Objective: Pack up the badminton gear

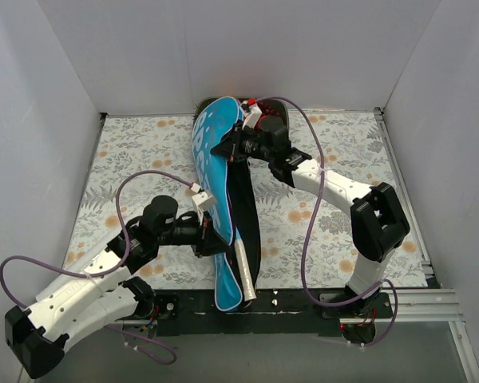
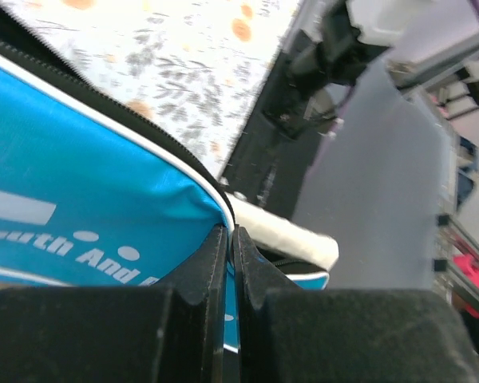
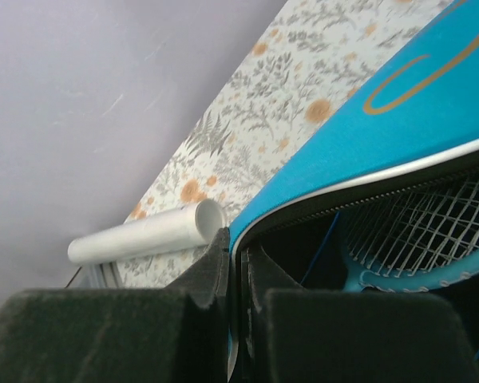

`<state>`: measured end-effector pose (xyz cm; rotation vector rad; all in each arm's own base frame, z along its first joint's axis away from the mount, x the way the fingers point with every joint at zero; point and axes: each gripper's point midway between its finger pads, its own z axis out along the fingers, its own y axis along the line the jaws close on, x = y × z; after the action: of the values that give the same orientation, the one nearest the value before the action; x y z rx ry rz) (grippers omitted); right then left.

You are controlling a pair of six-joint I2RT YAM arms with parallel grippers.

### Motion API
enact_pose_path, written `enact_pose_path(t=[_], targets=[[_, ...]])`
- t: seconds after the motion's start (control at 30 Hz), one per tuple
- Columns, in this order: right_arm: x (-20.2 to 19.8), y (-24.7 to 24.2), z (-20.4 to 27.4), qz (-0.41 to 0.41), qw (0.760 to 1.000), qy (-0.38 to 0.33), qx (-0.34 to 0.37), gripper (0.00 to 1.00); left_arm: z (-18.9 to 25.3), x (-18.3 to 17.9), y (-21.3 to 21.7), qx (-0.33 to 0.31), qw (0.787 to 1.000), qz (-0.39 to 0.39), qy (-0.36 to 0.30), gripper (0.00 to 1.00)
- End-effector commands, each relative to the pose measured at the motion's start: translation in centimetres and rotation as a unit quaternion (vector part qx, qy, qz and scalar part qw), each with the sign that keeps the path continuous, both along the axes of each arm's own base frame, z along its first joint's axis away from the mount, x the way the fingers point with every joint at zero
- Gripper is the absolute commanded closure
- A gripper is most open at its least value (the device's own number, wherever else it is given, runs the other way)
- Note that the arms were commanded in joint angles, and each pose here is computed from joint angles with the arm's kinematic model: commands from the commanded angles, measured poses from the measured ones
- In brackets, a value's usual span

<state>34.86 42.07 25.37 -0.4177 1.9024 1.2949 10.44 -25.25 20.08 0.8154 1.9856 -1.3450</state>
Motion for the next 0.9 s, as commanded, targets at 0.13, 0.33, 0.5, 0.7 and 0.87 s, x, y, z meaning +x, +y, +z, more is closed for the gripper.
enact_pose_path(t=[0.13, 0.33, 0.5, 0.7, 0.87], targets=[[2.8, -2.2, 7.7, -0.060, 0.990, -0.108, 0.070, 0.99, 1.4, 9.0, 1.7, 0.113, 0.974, 0.179, -0.086, 1.00], [4.8, -5.7, 7.8, -0.118, 0.982, -0.123, 0.074, 0.99, 1.3, 13.4, 1.8, 0.166, 0.951, 0.237, -0.112, 1.00], [6.3, -10.0, 3.9, -0.158, 0.982, -0.091, 0.059, 0.99, -1.1, 16.4, 1.3, 0.221, 0.935, 0.256, -0.108, 1.00], [7.0, -13.1, -1.7, -0.177, 0.982, -0.049, 0.033, 0.99, -2.8, 17.1, -0.1, 0.211, 0.940, 0.254, -0.088, 1.00], [7.8, -13.5, -4.5, -0.149, 0.988, -0.021, 0.022, 0.99, -4.3, 16.7, -1.4, 0.203, 0.949, 0.232, -0.062, 1.00]])
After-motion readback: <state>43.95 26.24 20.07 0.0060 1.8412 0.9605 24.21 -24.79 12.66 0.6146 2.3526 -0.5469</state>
